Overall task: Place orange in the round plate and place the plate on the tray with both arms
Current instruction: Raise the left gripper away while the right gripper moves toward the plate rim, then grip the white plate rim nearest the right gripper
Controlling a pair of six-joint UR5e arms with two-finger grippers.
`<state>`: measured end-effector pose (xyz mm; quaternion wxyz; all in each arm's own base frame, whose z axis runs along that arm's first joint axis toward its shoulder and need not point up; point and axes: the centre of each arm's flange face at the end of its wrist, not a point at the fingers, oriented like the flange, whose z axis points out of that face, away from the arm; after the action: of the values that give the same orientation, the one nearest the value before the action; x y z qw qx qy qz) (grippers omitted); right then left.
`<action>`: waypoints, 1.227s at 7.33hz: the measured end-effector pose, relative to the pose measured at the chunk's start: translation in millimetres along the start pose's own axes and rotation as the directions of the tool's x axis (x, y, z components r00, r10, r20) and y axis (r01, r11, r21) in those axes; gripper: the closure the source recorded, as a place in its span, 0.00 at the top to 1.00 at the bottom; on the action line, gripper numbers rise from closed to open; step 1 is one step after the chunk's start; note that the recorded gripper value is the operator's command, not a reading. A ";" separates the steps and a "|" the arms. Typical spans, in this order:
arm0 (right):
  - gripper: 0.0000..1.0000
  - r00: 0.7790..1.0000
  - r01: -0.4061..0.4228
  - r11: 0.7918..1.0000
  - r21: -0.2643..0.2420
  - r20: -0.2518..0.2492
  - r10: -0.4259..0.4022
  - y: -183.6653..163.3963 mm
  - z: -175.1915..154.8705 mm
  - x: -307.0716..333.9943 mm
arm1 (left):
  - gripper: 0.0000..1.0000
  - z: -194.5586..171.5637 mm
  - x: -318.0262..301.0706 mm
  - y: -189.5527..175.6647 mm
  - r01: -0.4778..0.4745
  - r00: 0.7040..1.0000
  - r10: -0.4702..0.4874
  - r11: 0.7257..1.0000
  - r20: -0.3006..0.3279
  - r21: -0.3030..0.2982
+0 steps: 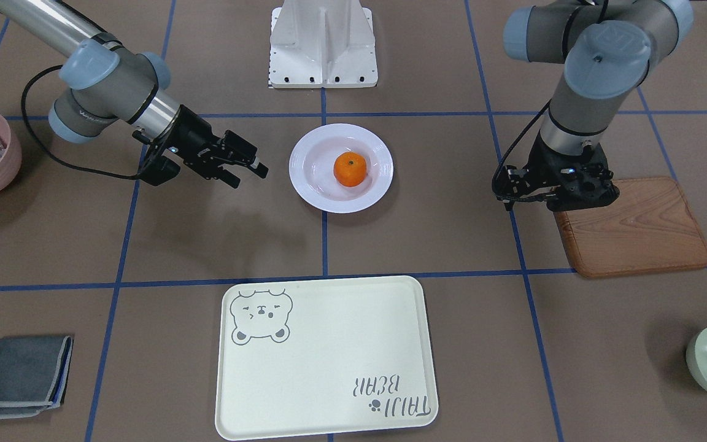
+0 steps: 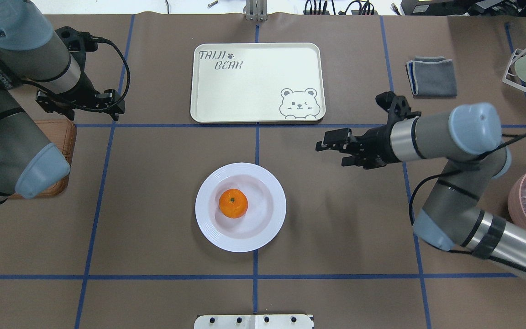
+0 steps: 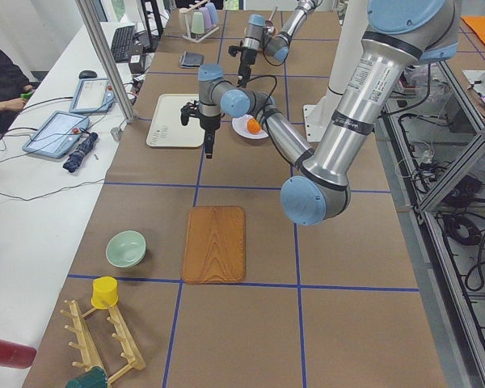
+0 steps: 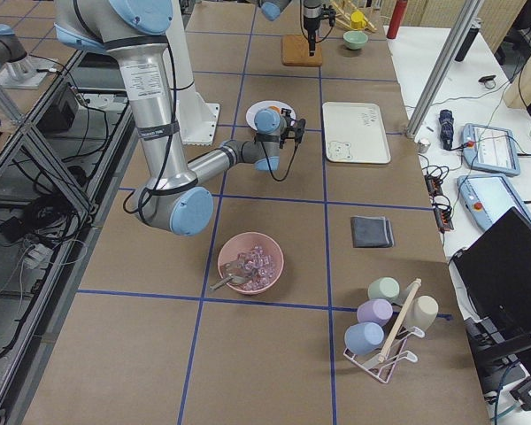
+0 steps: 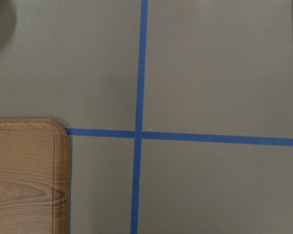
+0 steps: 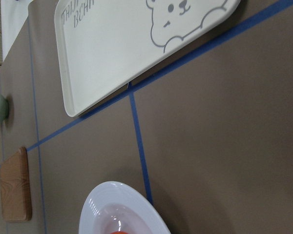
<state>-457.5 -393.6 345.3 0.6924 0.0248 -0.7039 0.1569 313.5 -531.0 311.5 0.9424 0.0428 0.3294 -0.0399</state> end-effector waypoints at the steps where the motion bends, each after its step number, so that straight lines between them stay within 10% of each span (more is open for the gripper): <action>1: 1.00 0.999 -0.019 1.000 0.006 0.043 0.019 16.2 12.0 9.6 | 0.99 0.3 -1.4 -1.1 0.002 1.000 -0.002 1.000 0.002 0.001; 9: 1.00 0.994 -0.046 0.999 0.027 0.096 0.043 73.9 54.6 18.6 | 0.99 4.4 -6.6 -0.9 0.007 1.000 -0.007 1.000 0.013 -0.001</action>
<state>-529.7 -334.0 350.2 0.6537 0.0268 -0.7343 0.1809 311.0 -532.0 318.9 0.9444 0.0409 0.3235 -0.0432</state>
